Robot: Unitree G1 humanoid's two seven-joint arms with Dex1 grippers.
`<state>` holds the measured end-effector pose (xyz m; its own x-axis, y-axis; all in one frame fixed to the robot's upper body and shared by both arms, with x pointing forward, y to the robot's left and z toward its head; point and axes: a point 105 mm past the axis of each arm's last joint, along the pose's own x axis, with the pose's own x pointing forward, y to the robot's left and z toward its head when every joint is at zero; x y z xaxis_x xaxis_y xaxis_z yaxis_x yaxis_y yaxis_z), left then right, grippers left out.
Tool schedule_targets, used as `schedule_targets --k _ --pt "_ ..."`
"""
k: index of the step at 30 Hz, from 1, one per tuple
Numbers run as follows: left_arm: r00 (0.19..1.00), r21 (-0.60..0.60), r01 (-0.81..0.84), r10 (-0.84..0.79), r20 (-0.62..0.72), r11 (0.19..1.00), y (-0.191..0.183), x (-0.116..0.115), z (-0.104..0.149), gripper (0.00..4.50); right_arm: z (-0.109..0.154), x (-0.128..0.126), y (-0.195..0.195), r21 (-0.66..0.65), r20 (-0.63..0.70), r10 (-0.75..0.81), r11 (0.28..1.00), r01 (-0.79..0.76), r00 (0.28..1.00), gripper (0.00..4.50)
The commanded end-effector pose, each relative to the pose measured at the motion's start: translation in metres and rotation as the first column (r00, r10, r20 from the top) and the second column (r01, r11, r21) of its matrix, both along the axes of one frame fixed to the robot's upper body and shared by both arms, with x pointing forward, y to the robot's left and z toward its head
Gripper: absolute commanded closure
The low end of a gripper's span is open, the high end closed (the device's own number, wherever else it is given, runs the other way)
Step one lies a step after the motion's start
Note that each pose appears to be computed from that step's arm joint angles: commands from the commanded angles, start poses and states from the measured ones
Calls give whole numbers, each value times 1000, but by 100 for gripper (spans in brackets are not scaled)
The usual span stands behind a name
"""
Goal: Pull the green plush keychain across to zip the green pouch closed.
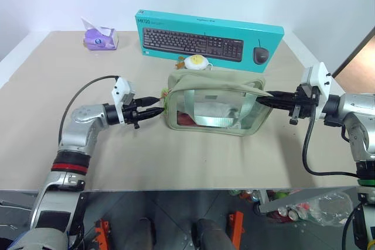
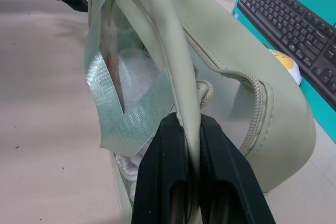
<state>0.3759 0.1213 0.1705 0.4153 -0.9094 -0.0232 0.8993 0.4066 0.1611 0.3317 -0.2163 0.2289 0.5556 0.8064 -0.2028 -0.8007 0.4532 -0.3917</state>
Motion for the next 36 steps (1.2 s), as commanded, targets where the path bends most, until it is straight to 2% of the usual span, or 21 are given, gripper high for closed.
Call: schedule_targets --k 1,9,14,17,23,26,30,36 --pt "1000 21 2 -3 26 1000 1 5 4 237 19 -5 -5 -9 71 -10 1000 11 997 450" --pt "1000 27 2 -3 6 1000 2 15 2 237 19 -5 -6 -5 71 -18 1000 18 997 450" --pt "999 11 13 -14 34 1000 -5 18 5 237 19 -5 -8 -9 74 -23 1000 24 997 450" --pt "995 -3 77 -76 68 997 -14 13 13 237 19 -5 -8 -6 73 -27 1000 27 997 450" --pt "996 15 29 -30 83 999 -11 20 11 237 20 -5 -8 -9 80 -28 1000 28 996 450" --pt "995 13 9 -10 104 1000 -10 23 12 315 20 -5 -8 -10 82 -28 1000 28 996 450" --pt "994 11 8 -9 106 1000 -13 25 12 447 21 -4 -8 -9 86 -27 1000 28 996 450" --pt "995 -25 2 1 103 1000 -12 26 17 447 20 -3 -9 -6 87 -31 999 31 996 450"
